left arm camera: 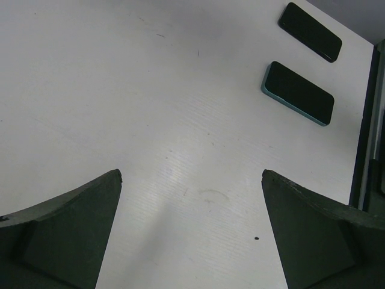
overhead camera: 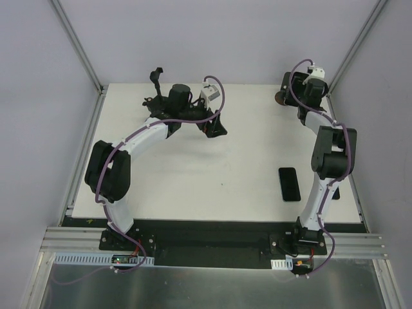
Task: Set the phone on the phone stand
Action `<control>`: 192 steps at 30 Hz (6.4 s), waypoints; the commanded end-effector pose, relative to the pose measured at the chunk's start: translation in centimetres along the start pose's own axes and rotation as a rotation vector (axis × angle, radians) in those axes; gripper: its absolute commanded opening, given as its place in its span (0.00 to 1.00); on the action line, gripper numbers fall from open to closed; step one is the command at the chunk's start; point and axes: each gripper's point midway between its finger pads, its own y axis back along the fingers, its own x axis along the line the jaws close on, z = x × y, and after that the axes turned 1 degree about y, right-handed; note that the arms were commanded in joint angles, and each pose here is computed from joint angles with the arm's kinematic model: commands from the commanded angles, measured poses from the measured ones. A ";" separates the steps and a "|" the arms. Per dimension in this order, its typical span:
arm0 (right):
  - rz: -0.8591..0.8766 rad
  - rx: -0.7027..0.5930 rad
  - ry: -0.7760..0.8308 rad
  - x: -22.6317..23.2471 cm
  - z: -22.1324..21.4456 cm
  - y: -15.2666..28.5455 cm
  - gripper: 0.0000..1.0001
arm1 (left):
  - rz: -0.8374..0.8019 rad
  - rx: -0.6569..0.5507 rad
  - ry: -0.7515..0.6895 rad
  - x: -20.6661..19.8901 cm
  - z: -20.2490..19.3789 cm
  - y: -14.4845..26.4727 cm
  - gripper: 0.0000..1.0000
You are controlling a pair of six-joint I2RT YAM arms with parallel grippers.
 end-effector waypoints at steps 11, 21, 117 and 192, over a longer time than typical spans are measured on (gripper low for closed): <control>-0.034 -0.451 0.162 4.3 12.8 -4.7 0.00 | 0.050 -0.093 -0.052 1.1 2.6 -0.1 0.99; -0.037 -0.474 0.172 4.0 11.5 -5.9 0.01 | 0.039 -0.092 -0.052 0.9 2.6 -0.1 0.99; 0.478 -0.130 0.026 30.1 -4.5 16.7 0.96 | 1.241 -0.350 0.268 15.6 -0.7 24.5 0.59; 0.142 -0.081 0.102 19.2 -0.6 21.6 0.96 | 0.503 -0.232 -0.060 2.0 3.3 8.9 0.99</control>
